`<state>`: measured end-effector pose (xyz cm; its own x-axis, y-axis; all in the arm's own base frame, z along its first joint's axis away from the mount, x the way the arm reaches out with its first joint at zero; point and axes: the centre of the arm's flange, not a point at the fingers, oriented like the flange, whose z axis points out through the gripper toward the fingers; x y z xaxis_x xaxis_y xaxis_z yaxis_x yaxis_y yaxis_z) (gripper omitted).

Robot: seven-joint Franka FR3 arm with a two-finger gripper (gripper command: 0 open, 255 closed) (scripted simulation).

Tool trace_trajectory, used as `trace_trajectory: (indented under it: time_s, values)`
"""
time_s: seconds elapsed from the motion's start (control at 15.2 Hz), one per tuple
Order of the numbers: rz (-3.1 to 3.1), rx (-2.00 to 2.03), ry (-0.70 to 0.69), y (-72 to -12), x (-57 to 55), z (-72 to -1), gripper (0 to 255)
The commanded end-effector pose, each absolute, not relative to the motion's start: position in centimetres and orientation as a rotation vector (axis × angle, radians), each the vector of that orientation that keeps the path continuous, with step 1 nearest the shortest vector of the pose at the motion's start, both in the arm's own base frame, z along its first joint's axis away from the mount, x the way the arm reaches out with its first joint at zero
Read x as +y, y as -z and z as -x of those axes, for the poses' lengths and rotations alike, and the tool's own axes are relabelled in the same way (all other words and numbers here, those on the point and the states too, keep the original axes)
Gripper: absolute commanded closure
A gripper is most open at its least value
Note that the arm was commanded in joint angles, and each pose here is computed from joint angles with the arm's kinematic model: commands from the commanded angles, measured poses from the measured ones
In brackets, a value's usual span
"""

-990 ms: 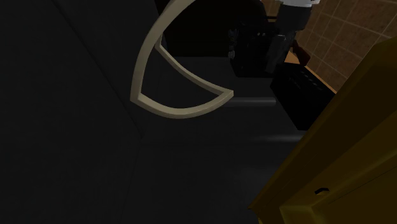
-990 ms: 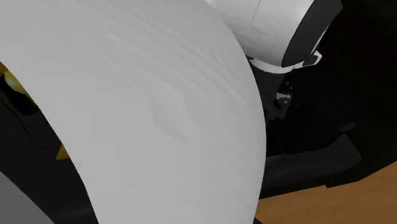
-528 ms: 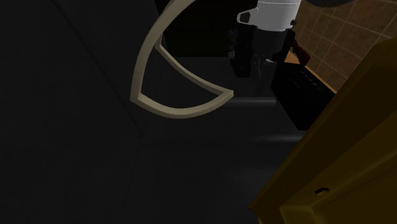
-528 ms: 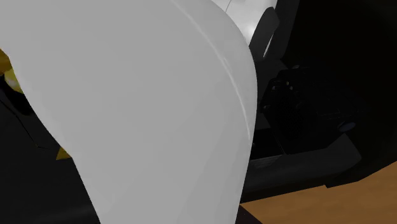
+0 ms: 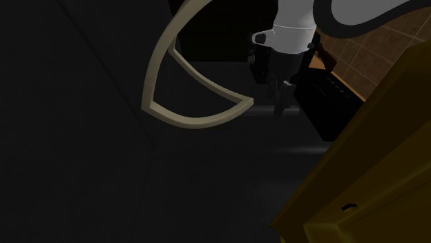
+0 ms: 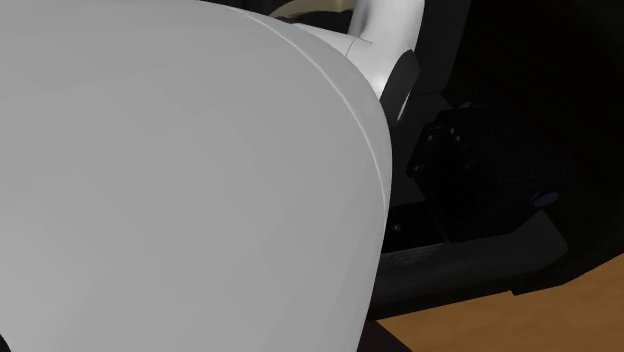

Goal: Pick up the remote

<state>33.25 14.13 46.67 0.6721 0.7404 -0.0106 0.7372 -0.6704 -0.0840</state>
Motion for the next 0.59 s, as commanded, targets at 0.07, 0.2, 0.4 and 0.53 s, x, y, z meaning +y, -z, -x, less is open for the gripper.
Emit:
trace_trajectory:
  time_s: [0.07,0.2,0.4,0.53]
  values:
    - [2.806,-1.242,-0.066,-46.33,14.18,-33.34,255]
    - [2.806,-1.242,-0.066,-46.33,14.17,-33.36,255]
    - [2.806,-1.242,-0.066,-46.31,14.2,-33.39,255]
    - [2.806,-1.242,-0.066,-46.33,14.17,-33.38,255]
